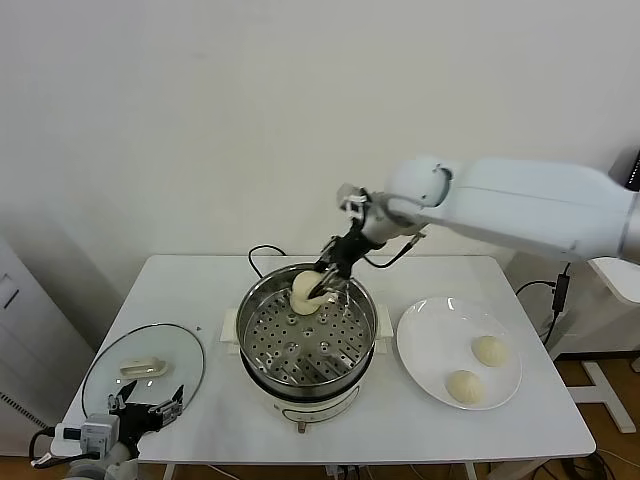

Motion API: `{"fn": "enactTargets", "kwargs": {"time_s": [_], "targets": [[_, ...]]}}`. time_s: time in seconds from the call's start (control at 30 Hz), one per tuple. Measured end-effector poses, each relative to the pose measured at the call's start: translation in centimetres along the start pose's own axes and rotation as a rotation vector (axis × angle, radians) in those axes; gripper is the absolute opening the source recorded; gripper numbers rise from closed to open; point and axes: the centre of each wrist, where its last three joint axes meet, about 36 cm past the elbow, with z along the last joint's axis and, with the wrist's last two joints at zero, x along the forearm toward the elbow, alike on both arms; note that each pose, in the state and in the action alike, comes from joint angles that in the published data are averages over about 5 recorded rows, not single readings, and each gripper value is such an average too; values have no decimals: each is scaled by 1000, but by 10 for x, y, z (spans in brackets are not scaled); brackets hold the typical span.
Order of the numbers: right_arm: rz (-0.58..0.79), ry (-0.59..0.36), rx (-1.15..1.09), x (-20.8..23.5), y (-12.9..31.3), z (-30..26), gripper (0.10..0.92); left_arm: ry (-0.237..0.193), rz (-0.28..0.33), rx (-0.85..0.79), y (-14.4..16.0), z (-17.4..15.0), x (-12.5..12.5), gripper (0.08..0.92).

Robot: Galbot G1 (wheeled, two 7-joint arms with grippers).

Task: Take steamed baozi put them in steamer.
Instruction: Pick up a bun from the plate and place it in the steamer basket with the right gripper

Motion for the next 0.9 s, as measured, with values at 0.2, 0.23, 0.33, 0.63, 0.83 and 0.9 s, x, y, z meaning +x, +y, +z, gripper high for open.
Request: {"fn": "enactTargets", "kwargs": {"time_s": [0.2,0.23,0.33,0.63,0.83,0.9], "targets": [[1,14,-6,-42,5,-10,450,1,-3,7,0,1,2,823],[2,19,-6,-48,5,-12,450,1,-4,8,0,1,2,823],[8,37,-6,-68,8,-14,450,2,-5,11,0,1,2,823],[21,73,-13,-107,11,-15,450,7,-10,9,2,4,0,823],[19,86,-16,-119,14,-16,524,8,-11,8,3,4,-2,823],[21,84,-16,-119,13,-17,584,9,-10,9,3,4,-2,823]]}}
